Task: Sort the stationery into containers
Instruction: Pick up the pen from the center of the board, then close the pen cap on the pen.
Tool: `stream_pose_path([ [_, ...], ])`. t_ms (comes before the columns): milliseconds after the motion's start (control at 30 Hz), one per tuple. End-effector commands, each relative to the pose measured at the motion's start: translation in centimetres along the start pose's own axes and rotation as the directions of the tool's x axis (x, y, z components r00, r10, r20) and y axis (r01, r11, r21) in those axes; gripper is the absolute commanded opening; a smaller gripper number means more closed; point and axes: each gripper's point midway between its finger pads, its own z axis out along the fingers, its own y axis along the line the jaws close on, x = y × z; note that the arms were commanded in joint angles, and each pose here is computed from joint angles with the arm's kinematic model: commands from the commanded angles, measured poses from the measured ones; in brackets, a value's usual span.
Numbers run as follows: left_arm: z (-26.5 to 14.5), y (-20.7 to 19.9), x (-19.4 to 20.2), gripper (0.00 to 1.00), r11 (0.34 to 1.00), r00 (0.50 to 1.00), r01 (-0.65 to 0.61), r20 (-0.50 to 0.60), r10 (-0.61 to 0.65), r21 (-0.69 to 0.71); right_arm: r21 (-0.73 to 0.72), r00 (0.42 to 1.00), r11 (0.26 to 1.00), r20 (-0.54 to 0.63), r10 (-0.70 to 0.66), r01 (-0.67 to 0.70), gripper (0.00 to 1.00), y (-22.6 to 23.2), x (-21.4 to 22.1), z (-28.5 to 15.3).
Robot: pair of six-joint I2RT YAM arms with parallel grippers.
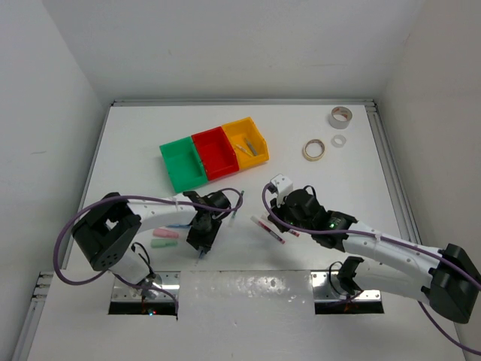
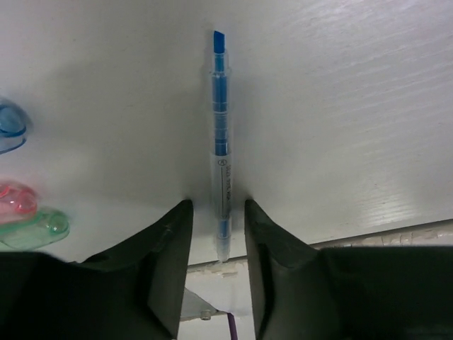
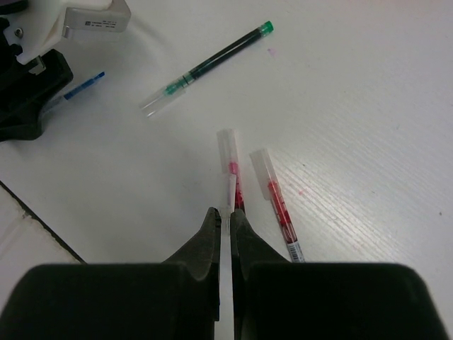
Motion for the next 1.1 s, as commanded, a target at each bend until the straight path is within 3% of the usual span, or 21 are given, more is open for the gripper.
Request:
stream_pose_path([
  [0,1.5,0.0,-0.1,0.3,0.999,0.999,0.04,0.01,-0.04,-0.002,0.001,0.999,1.0,0.047,0.009,-0.009,0.0,0.0,-1.2,-0.2],
  [133,1.9,0.0,0.0,0.11,0.999,0.999,0.035,0.004,-0.035,0.004,0.017,0.999,1.0,0.044,0.005,-0.006,0.0,-0.3,-1.1,-0.3],
  [167,1.9,-0.1,-0.2,0.0,0.999,0.999,0.032,0.015,-0.032,0.01,0.018,0.999,1.0,0.043,0.006,-0.007,0.0,-0.4,-1.0,-0.3],
  [333,0.4,-2.3,-2.2,0.0,0.994,0.996,-0.049,0.078,0.041,0.1,-0.013,1.0,1.0,-0.006,-0.005,0.005,0.0,-0.2,-0.6,-0.7],
  [400,-2.7,-4.3,-5.9,0.0,0.978,0.971,-0.15,0.206,0.119,0.147,-0.046,1.0,0.999,-0.019,-0.001,0.001,0.0,0.0,-1.6,-1.1],
  [433,-4.2,-4.7,-7.6,0.0,0.952,0.927,-0.286,0.285,0.244,0.113,-0.054,0.998,0.998,-0.054,-0.015,0.012,0.0,-0.1,-1.1,-1.5],
  [500,-9.1,-5.3,-12.3,0.0,0.919,0.803,-0.394,0.484,0.349,-0.01,-0.092,0.998,0.996,-0.058,-0.013,0.007,0.0,0.0,-2.4,-2.3],
  [533,-11.7,-4.4,-14.0,0.0,0.864,0.687,-0.486,0.551,0.473,-0.135,-0.106,0.998,0.994,-0.055,-0.01,0.004,0.0,-0.1,-2.8,-2.6],
  [567,-12.9,-3.7,-15.3,0.0,0.846,0.63,-0.493,0.586,0.509,-0.204,-0.104,1.0,0.995,-0.03,0.005,-0.008,0.0,-0.5,-4.4,-3.0],
  [600,-13.9,-2.7,-16.1,0.0,0.778,0.545,-0.548,0.575,0.61,-0.306,-0.127,0.999,0.992,-0.036,0.007,-0.011,0.0,-0.4,-4.8,-3.3],
  [667,-15.3,-0.3,-16.9,0.0,0.726,0.433,-0.537,0.598,0.674,-0.43,-0.129,0.999,0.991,-0.027,0.03,-0.033,0.0,-1.1,-6.4,-3.5],
  [700,-14.7,1.7,-15.9,0.0,0.619,0.336,-0.569,0.533,0.776,-0.542,-0.165,0.999,0.986,-0.026,0.034,-0.038,0.0,-0.7,-7.1,-3.5],
  [733,-16.5,1.9,-17.3,0.0,0.581,0.222,-0.511,0.556,0.801,-0.634,-0.174,0.999,0.984,-0.024,0.042,-0.045,0.0,-0.9,-7.5,-3.4],
  [767,-17.0,2.8,-17.6,0.0,0.527,0.148,-0.476,0.527,0.837,-0.704,-0.188,0.999,0.981,-0.006,0.035,-0.036,0.0,-0.7,-9.0,-3.5],
  [800,-16.1,3.7,-16.9,0.0,0.36,0.022,-0.467,0.396,0.918,-0.808,-0.201,0.999,0.979,-0.038,0.022,-0.029,0.0,-0.6,-8.9,-2.9],
  [833,-18.9,4.0,-18.2,0.0,0.339,-0.065,-0.332,0.38,0.923,-0.88,-0.21,1.0,0.978,-0.014,0.006,-0.009,0.0,-0.4,-10.7,-3.0],
  [900,-20.0,4.0,-19.1,0.0,0.273,-0.137,-0.249,0.313,0.94,-0.929,-0.225,0.997,0.974,-0.078,-0.019,0.001,0.0,-0.1,-10.6,-1.8],
  [967,-20.0,4.9,-20.3,0.0,0.318,-0.077,-0.281,0.352,0.933,-0.905,-0.248,0.996,0.968,-0.075,-0.048,0.028,0.0,0.4,-12.4,-1.6],
  [1000,-21.1,4.6,-21.7,0.0,0.399,-0.046,-0.291,0.429,0.902,-0.87,-0.258,0.993,0.966,-0.103,-0.057,0.028,0.0,0.7,-12.3,-0.8],
  [1033,-19.9,5.6,-21.7,0.0,0.425,0.011,-0.332,0.447,0.894,-0.842,-0.275,0.994,0.961,-0.081,-0.067,0.043,0.0,1.1,-13.5,-0.8],
  [1067,-19.9,6.0,-21.7,0.0,0.444,0.021,-0.338,0.465,0.885,-0.83,-0.279,0.994,0.96,-0.09,-0.069,0.041,0.0,1.3,-13.6,-0.5],
])
